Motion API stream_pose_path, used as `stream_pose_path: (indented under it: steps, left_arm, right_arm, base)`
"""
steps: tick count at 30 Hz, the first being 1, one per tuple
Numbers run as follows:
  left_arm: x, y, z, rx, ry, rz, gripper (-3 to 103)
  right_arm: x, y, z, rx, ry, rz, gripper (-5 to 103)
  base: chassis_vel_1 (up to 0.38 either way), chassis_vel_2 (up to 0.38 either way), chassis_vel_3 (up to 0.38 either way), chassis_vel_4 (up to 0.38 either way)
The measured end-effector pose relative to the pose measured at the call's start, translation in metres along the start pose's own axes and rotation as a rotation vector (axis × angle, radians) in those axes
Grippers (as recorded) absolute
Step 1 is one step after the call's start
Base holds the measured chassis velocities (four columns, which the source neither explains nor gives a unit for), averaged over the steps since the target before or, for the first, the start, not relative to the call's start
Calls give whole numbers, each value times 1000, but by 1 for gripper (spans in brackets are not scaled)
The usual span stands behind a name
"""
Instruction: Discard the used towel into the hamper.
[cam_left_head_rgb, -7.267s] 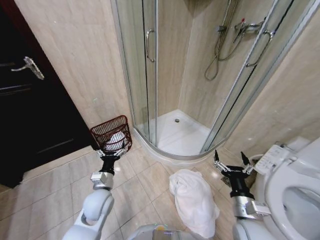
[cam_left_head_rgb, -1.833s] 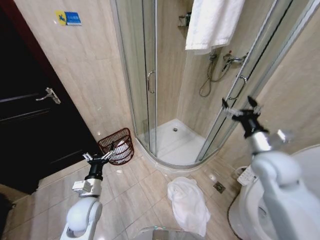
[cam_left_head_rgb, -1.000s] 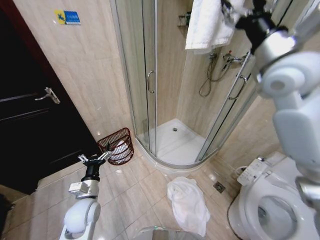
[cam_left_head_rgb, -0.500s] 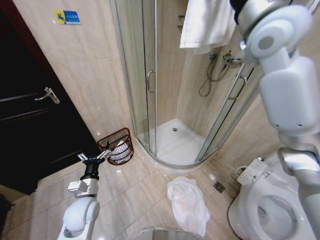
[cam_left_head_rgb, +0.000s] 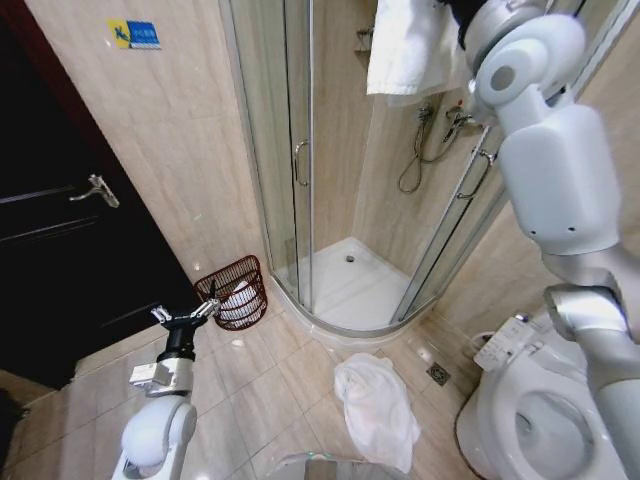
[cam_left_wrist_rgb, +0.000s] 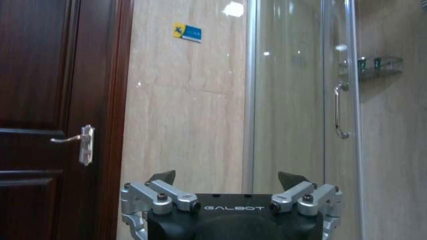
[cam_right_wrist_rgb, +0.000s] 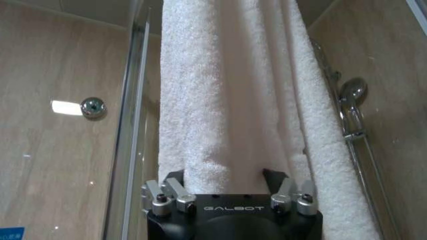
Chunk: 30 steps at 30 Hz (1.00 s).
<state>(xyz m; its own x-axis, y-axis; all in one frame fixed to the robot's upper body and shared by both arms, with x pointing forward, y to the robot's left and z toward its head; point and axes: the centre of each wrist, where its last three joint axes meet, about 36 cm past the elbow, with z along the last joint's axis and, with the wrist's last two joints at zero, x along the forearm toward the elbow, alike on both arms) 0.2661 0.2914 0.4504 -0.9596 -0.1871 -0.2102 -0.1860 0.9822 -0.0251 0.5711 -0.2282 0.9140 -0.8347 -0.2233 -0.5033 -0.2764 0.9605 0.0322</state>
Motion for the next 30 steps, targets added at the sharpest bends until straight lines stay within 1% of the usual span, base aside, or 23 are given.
stream_pose_path:
  steps: [1, 2, 3, 6, 7, 9, 10, 12, 13, 16, 18, 20, 21, 22, 30]
  left_arm:
    - [0, 0, 0, 0, 0, 0, 100]
    - [0, 1, 0, -2, -2, -2, 100]
    - [1, 1, 0, -3, -3, -4, 100]
    - [2, 2, 0, -3, -7, -8, 100]
    - [2, 2, 0, -3, -7, -8, 100]
    - [4, 2, -1, -2, -8, -10, 100]
    - [4, 2, -1, -3, -8, -11, 100]
    - [4, 3, -1, -4, -9, -13, 100]
    - [4, 3, -1, -4, -9, -13, 100]
    - [5, 5, -2, -9, -12, -13, 100]
    - [4, 5, -2, -10, -13, -13, 100]
    - [4, 6, -2, -11, -17, -13, 100]
    - [4, 6, -2, -11, -17, -13, 100]
    - [4, 6, -2, -10, -18, -14, 100]
    - [4, 11, -2, -9, -22, -16, 100]
  right_arm:
    - [0, 0, 0, 0, 0, 0, 77]
    - [0, -1, 1, 0, 2, 0, 71]
    - [1, -1, 2, 0, 4, -1, 71]
    - [1, -4, 5, -1, 10, 0, 54]
    - [1, -4, 5, -1, 10, 0, 54]
    - [1, -6, 7, -5, 14, 2, 44]
    - [1, -7, 7, -7, 14, 4, 44]
    - [2, -10, 8, -7, 16, 7, 33]
    - [2, -10, 8, -7, 16, 7, 33]
    - [4, -13, 9, -3, 17, 12, 17]
    - [5, -14, 9, -2, 18, 14, 17]
    - [7, -16, 10, 0, 19, 17, 8]
    - [7, -16, 10, 0, 19, 17, 8]
    - [9, -17, 12, 2, 20, 19, 6]
    - [34, -20, 32, -1, 47, 27, 5]
  base:
    - [0, 0, 0, 0]
    - [0, 0, 0, 0]
    - [0, 0, 0, 0]
    - [0, 0, 0, 0]
    - [0, 0, 0, 0]
    - [0, 0, 0, 0]
    - [0, 0, 0, 0]
    - [0, 0, 0, 0]
    - [0, 0, 0, 0]
    - [0, 0, 0, 0]
    - [0, 0, 0, 0]
    - [0, 0, 0, 0]
    - [0, 0, 0, 0]
    - [0, 0, 0, 0]
    - [0, 0, 0, 0]
